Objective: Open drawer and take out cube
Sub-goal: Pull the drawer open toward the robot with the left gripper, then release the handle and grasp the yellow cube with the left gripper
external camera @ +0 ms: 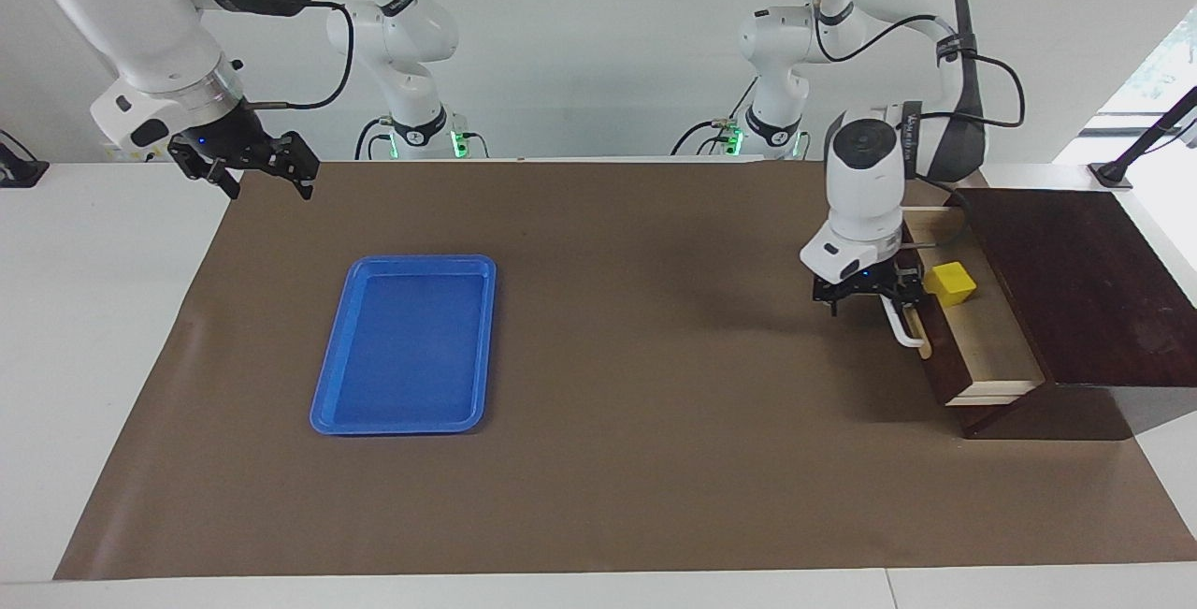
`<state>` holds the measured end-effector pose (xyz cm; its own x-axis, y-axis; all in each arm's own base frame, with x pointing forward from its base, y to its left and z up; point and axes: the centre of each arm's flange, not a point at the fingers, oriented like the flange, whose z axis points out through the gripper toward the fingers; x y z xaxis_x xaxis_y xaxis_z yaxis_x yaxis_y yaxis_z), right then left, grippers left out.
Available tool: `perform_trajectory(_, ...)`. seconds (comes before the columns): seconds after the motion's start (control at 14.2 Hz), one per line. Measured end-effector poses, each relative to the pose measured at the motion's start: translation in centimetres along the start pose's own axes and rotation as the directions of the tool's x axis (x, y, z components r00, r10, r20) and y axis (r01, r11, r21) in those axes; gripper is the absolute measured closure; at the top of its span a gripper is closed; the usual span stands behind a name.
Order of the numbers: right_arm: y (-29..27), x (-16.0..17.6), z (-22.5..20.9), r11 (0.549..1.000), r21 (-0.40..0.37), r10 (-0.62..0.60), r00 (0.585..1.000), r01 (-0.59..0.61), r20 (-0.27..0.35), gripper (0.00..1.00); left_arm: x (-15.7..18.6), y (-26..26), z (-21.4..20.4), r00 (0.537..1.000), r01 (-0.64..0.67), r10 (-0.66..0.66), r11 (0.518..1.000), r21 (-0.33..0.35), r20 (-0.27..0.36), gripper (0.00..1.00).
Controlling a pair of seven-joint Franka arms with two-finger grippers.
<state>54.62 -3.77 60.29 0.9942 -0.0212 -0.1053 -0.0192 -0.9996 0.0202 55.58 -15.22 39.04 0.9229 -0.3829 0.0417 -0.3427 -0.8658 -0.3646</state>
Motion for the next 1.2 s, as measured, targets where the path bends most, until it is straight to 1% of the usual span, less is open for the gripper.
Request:
perform_trajectory(0.14, 0.0, 0.0, 0.0, 1.000, 0.000, 0.000, 1.000, 0.000, 0.000, 0.00, 0.2, 1.5, -0.9, 1.000, 0.002, -0.002, 1.000, 0.003, 0.002, 0.00)
perform_trajectory(0.42, 0.0, 0.0, 0.0, 1.000, 0.000, 0.000, 1.000, 0.000, 0.000, 0.00, 0.4, 2.7, -1.5, 1.000, 0.022, -0.022, 0.999, -0.029, 0.003, 0.00)
perform_trajectory(0.49, 0.0, 0.0, 0.0, 1.000, 0.000, 0.000, 1.000, 0.000, 0.000, 0.00, 0.6, 2.4, -2.1, 0.998, 0.056, -0.055, 0.997, -0.049, 0.019, 0.00)
perform_trajectory(0.56, 0.0, 0.0, 0.0, 1.000, 0.000, 0.000, 1.000, 0.000, 0.000, 0.00, 1.2, 1.4, -3.7, 0.993, 0.112, -0.108, 0.990, -0.086, 0.047, 0.00)
perform_trajectory(0.63, 0.0, 0.0, 0.0, 1.000, 0.000, 0.000, 1.000, 0.000, 0.000, 0.00, 2.2, -0.1, -6.1, 0.984, 0.170, -0.162, 0.977, -0.126, 0.077, 0.00)
perform_trajectory(0.77, 0.0, 0.0, 0.0, 1.000, 0.000, -0.001, 1.000, 0.001, 0.000, 0.00, 3.6, -5.0, -10.5, 0.959, 0.275, -0.259, 0.948, -0.160, 0.112, 0.00)
perform_trajectory(0.85, 0.0, 0.0, 0.0, 1.000, 0.000, -0.001, 1.000, 0.001, 0.000, 0.00, 3.6, -8.3, -11.3, 0.940, 0.335, -0.317, 0.925, -0.178, 0.122, 0.00)
perform_trajectory(0.92, 0.0, 0.0, 0.0, 1.000, 0.000, -0.001, 1.000, 0.001, 0.000, 0.00, 3.2, -11.8, -11.1, 0.915, 0.399, -0.377, 0.895, -0.200, 0.140, 0.00)
perform_trajectory(1.06, 0.0, 0.0, 0.0, 1.000, 0.000, -0.001, 1.000, 0.001, 0.000, 0.00, 1.6, -18.3, -8.6, 0.862, 0.506, -0.476, 0.833, -0.222, 0.178, 0.00)
perform_trajectory(1.2, 0.0, 0.0, 0.0, 1.000, 0.000, -0.001, 1.000, 0.001, 0.000, 0.00, 0.2, -22.1, -5.7, 0.825, 0.565, -0.533, 0.794, -0.226, 0.189, 0.00)
